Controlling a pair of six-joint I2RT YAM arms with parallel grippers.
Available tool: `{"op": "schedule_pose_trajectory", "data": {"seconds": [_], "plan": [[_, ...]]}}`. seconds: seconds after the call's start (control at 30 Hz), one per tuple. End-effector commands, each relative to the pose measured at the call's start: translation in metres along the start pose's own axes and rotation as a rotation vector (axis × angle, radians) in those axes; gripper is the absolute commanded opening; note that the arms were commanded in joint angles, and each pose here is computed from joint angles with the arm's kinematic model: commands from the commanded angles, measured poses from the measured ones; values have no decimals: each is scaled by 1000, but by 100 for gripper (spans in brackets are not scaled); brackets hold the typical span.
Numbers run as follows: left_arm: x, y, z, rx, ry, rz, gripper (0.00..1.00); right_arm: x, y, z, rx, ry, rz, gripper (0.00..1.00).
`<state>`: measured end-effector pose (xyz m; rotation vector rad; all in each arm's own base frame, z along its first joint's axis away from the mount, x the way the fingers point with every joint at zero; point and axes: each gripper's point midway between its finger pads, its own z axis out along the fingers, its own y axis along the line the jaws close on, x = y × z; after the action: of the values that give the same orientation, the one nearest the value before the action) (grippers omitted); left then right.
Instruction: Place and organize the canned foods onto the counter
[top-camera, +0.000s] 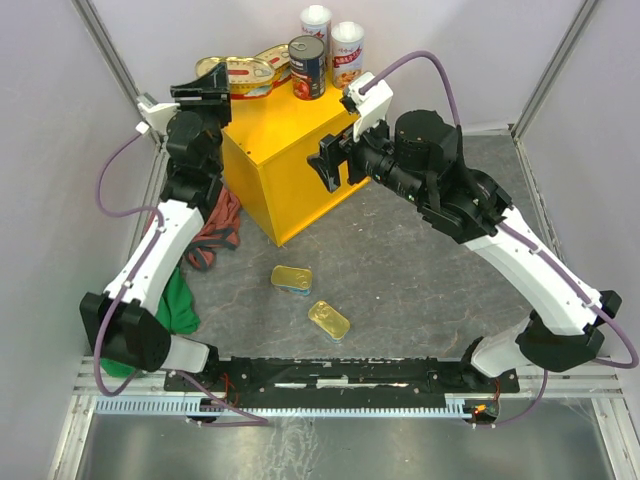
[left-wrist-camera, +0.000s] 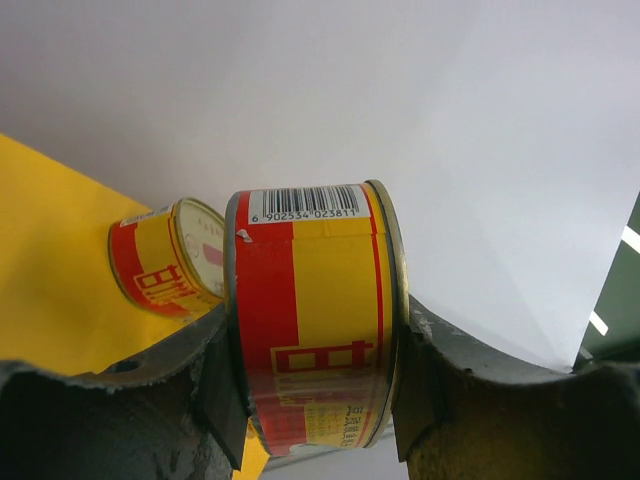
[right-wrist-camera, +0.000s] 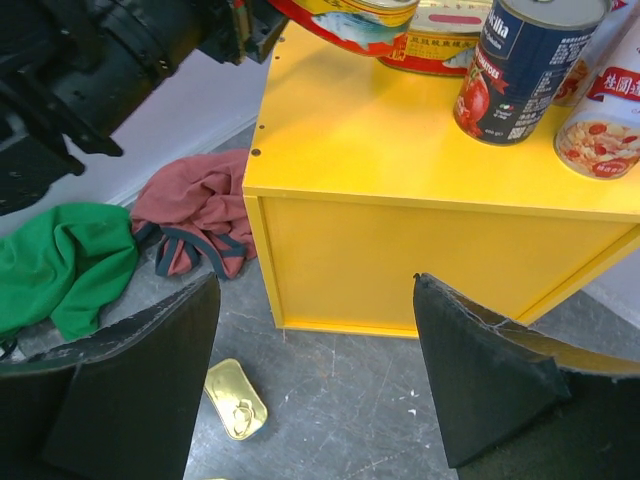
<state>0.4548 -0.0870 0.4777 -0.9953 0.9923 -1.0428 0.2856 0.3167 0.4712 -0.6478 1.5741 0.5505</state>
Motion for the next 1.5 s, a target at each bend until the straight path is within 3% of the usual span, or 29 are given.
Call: {"op": "schedule_pose_trajectory", "data": {"seconds": [0.0, 0.27, 1.3, 1.37, 1.47], "plan": [[-29, -83, 8, 228, -130, -94, 3, -28, -6, 5, 16, -95, -1, 84], [-20, -80, 41, 212, -164, -88, 3, -32, -8, 19, 12, -107, 8, 72], [13, -38, 86, 56, -227, 76, 3, -27, -32, 18, 23, -127, 50, 72], [13, -35, 86, 46, -227, 80, 4, -26, -32, 19, 21, -125, 52, 72], [14, -33, 87, 37, -221, 88, 14, -26, -32, 20, 18, -124, 56, 72]]}}
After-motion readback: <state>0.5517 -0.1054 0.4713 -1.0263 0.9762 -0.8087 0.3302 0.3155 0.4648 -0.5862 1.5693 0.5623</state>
